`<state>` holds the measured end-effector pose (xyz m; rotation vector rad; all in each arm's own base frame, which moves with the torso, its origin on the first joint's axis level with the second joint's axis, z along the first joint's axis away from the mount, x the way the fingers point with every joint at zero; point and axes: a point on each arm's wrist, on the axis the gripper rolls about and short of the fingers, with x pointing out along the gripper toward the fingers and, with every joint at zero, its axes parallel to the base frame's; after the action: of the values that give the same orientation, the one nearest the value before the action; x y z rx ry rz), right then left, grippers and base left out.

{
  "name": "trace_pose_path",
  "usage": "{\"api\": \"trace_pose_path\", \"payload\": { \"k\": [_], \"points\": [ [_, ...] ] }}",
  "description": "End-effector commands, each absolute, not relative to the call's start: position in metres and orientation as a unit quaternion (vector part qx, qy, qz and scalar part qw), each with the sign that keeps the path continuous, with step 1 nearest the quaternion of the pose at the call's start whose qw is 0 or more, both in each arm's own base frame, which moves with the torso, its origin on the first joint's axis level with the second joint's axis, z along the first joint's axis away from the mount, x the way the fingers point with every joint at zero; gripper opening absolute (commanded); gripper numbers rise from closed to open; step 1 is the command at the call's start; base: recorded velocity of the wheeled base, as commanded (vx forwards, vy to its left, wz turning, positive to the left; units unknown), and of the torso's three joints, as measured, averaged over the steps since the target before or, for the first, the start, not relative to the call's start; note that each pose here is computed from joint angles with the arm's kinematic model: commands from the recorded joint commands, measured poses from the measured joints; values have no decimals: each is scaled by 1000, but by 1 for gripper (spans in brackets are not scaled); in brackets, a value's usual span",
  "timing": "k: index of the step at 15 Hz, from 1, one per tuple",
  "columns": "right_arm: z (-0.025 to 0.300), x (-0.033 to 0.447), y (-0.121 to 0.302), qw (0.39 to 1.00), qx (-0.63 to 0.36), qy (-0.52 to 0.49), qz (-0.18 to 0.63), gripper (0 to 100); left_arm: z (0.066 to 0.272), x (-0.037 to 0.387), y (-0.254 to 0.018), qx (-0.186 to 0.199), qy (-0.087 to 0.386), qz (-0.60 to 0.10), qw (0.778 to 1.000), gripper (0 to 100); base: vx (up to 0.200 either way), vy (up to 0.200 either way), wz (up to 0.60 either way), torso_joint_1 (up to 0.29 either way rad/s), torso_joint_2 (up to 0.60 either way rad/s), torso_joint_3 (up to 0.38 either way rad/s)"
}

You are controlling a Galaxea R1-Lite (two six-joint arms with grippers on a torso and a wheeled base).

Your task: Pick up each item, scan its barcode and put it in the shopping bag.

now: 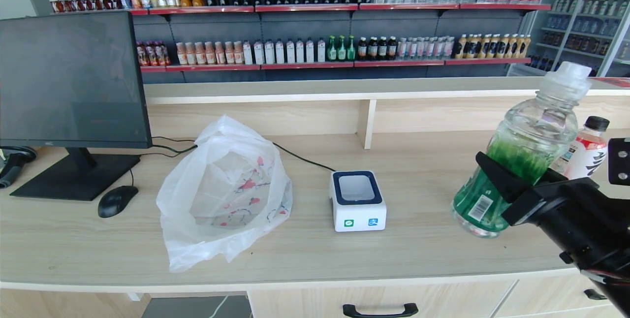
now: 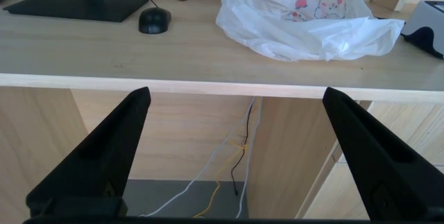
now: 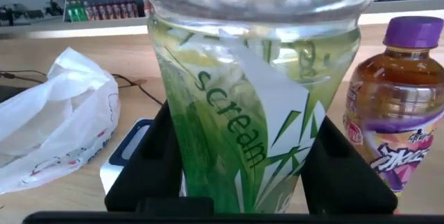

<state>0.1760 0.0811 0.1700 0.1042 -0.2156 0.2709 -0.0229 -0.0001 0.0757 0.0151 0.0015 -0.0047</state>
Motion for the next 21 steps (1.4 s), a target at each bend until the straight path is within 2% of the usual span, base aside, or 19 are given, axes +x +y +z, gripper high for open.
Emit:
{"api": "trace_pose_path", "payload": {
  "k": [1, 3, 5, 11, 21],
  "points": [
    [176, 167, 94, 975, 70, -118, 177, 0, 76, -23, 0, 8, 1, -2, 1000, 100, 0, 0, 0, 0, 0, 0],
    [181, 165, 104, 967, 98, -122, 203, 0, 76, -23, 0, 8, 1, -2, 1000, 100, 0, 0, 0, 0, 0, 0],
    [190, 152, 131, 937, 167, -117, 283, 0, 76, -23, 0, 7, 1, -2, 1000, 100, 0, 0, 0, 0, 0, 0],
    [223, 159, 164, 875, 284, -134, 368, 0, 76, -23, 0, 8, 0, -2, 1000, 100, 0, 0, 0, 0, 0, 0],
    [243, 152, 174, 829, 341, -140, 421, 0, 76, -23, 0, 8, 0, -2, 1000, 100, 0, 0, 0, 0, 0, 0]
  ]
}}
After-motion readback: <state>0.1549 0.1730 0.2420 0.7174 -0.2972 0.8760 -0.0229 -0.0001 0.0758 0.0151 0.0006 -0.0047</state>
